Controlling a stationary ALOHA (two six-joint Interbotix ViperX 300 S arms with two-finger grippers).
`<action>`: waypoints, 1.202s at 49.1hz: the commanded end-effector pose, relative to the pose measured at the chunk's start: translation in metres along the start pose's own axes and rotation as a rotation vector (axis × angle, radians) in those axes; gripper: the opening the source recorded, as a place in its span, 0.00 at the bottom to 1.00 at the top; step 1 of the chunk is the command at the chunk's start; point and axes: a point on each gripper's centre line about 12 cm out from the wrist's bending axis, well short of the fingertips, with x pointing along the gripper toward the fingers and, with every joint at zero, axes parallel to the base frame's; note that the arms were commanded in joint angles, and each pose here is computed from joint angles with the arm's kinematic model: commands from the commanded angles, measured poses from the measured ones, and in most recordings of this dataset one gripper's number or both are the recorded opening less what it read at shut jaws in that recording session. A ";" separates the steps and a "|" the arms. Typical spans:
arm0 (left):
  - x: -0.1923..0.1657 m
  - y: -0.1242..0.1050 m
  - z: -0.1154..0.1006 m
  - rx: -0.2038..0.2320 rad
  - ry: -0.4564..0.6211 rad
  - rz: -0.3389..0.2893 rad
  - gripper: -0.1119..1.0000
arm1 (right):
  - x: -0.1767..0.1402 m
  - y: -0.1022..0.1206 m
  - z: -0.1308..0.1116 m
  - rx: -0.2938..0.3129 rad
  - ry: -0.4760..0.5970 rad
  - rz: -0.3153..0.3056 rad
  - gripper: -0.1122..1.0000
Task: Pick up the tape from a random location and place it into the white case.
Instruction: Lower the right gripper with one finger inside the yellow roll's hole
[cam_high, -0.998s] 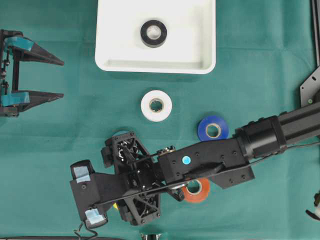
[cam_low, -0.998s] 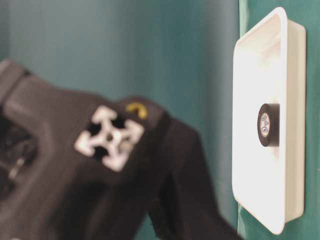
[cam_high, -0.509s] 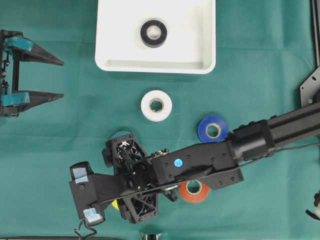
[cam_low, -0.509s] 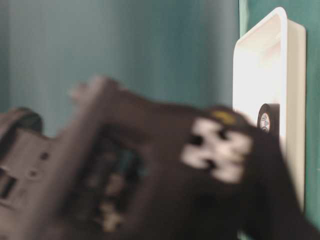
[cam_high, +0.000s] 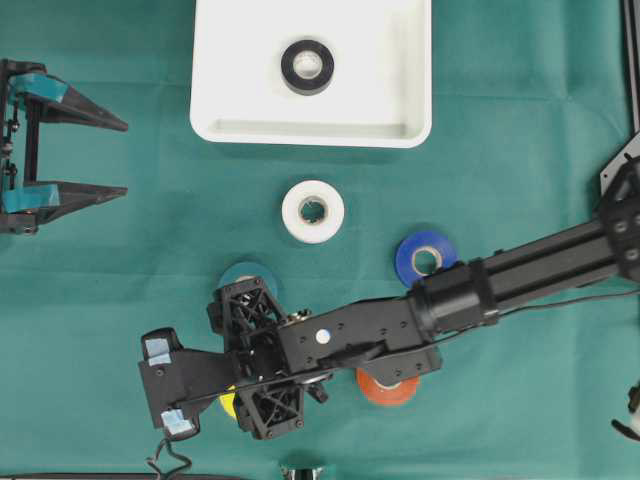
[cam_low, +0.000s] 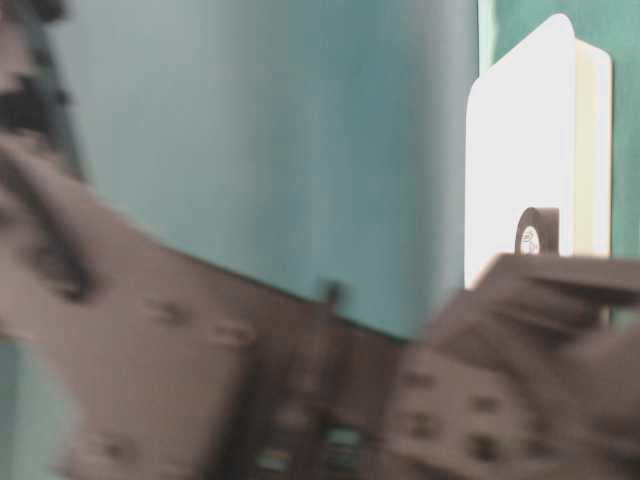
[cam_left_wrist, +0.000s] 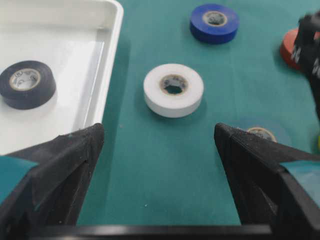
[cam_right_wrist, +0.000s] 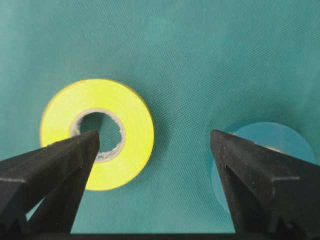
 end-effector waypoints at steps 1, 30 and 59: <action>0.001 0.000 0.006 0.002 -0.015 -0.002 0.98 | -0.002 0.006 0.003 -0.005 -0.023 0.011 0.93; 0.001 0.000 0.004 0.005 -0.005 -0.002 0.98 | 0.033 0.007 -0.006 0.002 -0.005 0.019 0.93; 0.001 0.000 0.004 0.005 -0.002 -0.002 0.98 | 0.032 0.002 -0.004 0.002 -0.011 0.014 0.36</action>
